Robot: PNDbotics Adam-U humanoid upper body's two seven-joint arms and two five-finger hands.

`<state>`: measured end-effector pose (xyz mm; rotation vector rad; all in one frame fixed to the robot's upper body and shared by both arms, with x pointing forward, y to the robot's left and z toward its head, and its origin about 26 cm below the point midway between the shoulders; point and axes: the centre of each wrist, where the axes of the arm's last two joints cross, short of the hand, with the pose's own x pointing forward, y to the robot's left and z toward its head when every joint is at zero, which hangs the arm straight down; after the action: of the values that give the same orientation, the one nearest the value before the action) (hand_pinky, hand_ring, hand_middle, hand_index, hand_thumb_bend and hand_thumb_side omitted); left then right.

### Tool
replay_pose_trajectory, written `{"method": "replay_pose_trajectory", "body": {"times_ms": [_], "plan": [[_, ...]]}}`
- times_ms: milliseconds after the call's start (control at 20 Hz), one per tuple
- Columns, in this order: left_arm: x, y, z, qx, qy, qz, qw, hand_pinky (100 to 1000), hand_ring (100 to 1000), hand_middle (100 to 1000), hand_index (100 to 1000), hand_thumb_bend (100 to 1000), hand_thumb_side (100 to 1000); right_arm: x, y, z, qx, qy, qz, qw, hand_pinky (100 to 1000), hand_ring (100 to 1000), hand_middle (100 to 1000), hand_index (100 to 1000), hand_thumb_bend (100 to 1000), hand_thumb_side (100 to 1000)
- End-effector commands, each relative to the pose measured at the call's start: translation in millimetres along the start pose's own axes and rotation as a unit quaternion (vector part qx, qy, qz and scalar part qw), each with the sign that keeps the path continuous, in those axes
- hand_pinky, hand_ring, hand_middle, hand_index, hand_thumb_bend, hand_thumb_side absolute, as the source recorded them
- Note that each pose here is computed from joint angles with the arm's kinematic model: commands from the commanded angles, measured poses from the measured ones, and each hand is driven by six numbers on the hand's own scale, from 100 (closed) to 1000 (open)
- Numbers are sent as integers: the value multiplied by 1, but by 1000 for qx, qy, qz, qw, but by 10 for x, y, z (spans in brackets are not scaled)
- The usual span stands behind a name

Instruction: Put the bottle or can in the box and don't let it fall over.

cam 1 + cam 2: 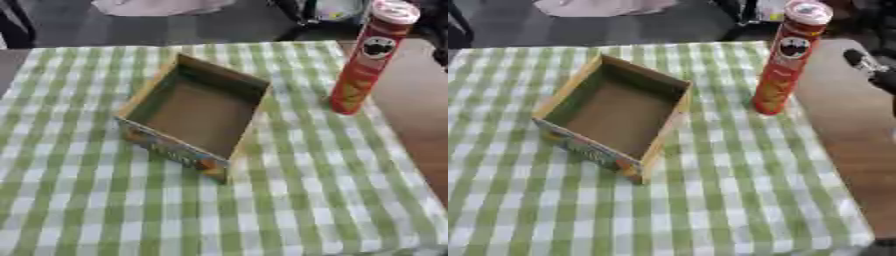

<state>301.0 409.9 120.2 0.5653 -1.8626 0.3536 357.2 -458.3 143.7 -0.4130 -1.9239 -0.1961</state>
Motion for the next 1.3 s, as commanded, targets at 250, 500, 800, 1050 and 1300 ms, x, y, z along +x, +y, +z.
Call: {"method": "replay_pose_trajectory", "body": {"times_ms": [250,500,800,1050,1300], "plan": [[105,28,-50,2,-19,-2,1000,990,708,721,777,456,534,141,-41,-92,15,-19,19,1000,580,900,980,801,1000,387],[102,31,-48,2,-18,-3,1000,990,707,720,778,456,537,140,-46,-103,38,-18,26,999,601,936,1000,827,1000,541],[94,25,-42,0,-16,-3,1000,991,706,720,778,453,540,147,-40,-121,59,-17,34,998,617,964,1000,841,1000,541],[96,21,-44,0,-16,-2,1000,991,705,720,778,448,543,149,-22,-130,71,-11,37,997,628,979,1000,854,1000,541],[86,17,-40,-1,-14,-2,1000,992,704,720,778,443,547,140,-3,-134,86,-2,38,996,627,982,1000,863,1000,541]]}}
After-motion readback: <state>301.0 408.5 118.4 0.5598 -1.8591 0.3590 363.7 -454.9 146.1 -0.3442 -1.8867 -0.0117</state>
